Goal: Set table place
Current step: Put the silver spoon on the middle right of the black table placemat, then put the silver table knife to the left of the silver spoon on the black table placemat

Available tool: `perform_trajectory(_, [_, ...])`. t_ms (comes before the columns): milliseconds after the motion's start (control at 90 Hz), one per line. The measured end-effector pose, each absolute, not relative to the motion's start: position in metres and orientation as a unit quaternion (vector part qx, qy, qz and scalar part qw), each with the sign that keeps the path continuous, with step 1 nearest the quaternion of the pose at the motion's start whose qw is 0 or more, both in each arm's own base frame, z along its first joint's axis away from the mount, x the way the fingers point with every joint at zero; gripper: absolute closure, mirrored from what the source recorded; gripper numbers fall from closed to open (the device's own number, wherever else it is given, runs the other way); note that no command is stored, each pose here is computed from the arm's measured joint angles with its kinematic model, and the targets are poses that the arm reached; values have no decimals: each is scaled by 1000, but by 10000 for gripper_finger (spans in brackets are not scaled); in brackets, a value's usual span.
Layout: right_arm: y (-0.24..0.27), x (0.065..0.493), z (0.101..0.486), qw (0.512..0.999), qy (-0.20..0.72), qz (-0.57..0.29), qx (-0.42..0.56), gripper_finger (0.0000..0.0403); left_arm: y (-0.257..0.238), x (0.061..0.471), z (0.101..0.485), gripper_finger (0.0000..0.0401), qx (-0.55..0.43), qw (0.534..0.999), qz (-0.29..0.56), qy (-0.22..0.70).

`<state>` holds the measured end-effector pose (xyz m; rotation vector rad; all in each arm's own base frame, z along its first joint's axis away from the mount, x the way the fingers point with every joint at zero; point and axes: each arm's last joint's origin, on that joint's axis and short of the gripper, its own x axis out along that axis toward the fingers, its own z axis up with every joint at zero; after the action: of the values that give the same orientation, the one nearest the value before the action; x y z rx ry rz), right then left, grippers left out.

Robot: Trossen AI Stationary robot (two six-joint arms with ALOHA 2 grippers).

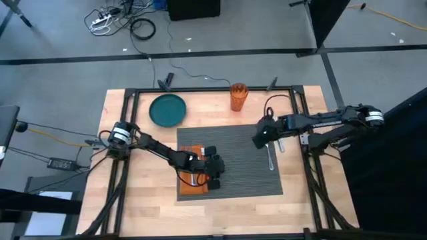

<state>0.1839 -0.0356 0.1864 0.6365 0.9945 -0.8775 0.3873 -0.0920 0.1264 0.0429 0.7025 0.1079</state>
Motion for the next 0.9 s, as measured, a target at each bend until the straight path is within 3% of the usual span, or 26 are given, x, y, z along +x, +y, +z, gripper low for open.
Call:
perform_trajectory(278, [-63,155,191,709,440,-484,263,371,-92,388,127,307,22,938,52,342])
perform_trajectory(467, [-80,147,168,670,487,-485,281,336,-93,385,124,307,16,931,41,362])
perform_trajectory(700, [-89,153,153,688,483,-458,288,278,-92,376,119,307,9,909,53,413])
perform_trajectory(900, [-89,151,152,685,498,-459,268,260,-96,372,117,307,11,899,51,435])
